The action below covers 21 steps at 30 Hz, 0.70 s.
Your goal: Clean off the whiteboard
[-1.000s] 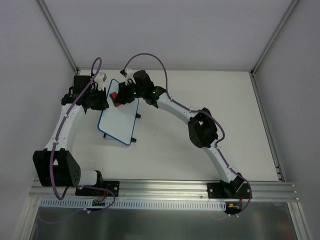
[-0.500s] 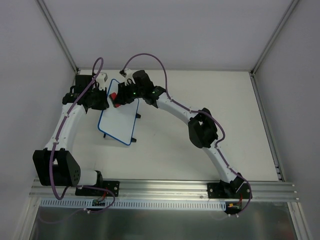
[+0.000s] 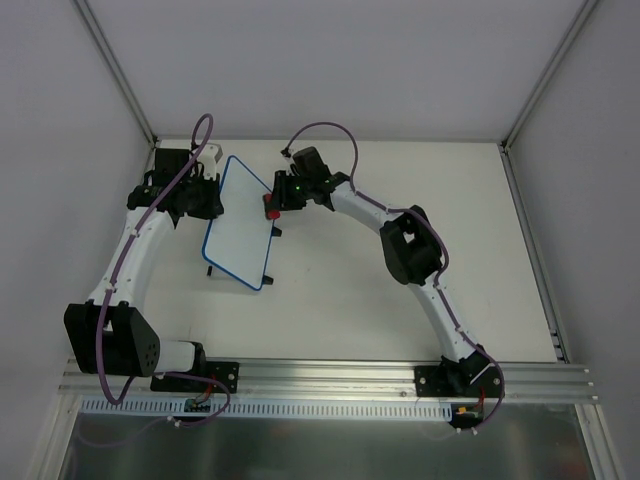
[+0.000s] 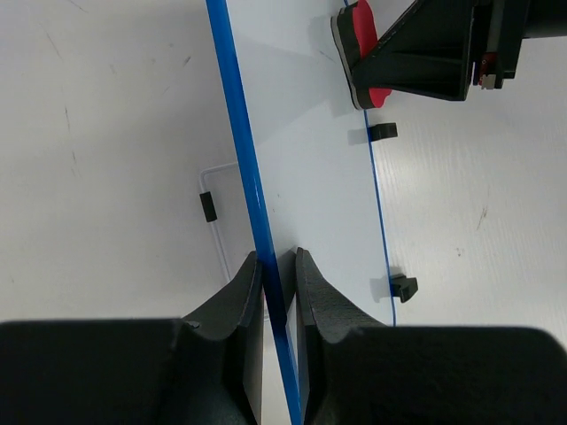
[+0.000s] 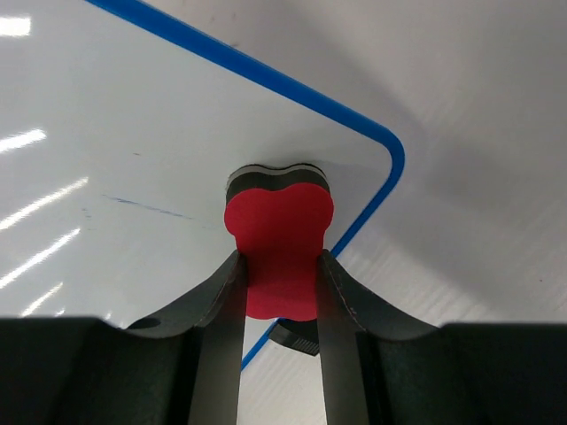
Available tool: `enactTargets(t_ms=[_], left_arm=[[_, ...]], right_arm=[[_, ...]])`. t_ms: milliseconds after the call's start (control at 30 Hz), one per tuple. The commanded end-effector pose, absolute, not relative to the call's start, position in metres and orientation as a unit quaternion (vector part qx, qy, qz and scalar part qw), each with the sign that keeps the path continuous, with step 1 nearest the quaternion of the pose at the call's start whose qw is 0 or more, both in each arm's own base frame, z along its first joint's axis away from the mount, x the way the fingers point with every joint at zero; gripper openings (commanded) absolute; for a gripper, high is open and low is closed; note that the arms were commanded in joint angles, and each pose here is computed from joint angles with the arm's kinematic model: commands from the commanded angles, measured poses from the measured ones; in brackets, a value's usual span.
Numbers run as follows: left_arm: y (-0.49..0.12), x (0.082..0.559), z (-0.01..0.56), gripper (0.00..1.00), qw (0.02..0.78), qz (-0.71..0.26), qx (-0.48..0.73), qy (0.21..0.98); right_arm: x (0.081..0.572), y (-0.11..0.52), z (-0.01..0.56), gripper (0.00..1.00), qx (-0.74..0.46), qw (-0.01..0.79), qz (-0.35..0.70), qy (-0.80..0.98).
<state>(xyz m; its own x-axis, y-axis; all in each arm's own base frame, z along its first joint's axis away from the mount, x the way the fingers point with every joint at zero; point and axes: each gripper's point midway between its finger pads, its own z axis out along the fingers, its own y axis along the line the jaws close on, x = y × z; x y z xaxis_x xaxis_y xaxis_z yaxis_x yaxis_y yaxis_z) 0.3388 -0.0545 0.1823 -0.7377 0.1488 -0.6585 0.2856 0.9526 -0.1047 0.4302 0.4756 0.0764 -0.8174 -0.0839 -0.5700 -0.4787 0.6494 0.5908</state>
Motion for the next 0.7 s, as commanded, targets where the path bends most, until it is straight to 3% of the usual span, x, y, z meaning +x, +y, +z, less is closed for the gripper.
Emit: enactTargets(t_ms=[0, 433, 667], left_arm=[[-0.094, 0.242, 0.112, 0.00, 0.112, -0.194, 0.165, 0.961], [-0.093, 0.239, 0.108, 0.00, 0.105, -0.193, 0.166, 0.961], [-0.093, 0.239, 0.109, 0.00, 0.107, -0.191, 0.167, 0.961]], right_arm=[[0.409, 0.483, 0.056, 0.00, -0.154, 0.222, 0.379, 0.885], [0.402, 0.518, 0.147, 0.01, -0.279, 0.316, 0.425, 0.801], [0.386, 0.532, 0.159, 0.01, -0.334, 0.320, 0.445, 0.767]])
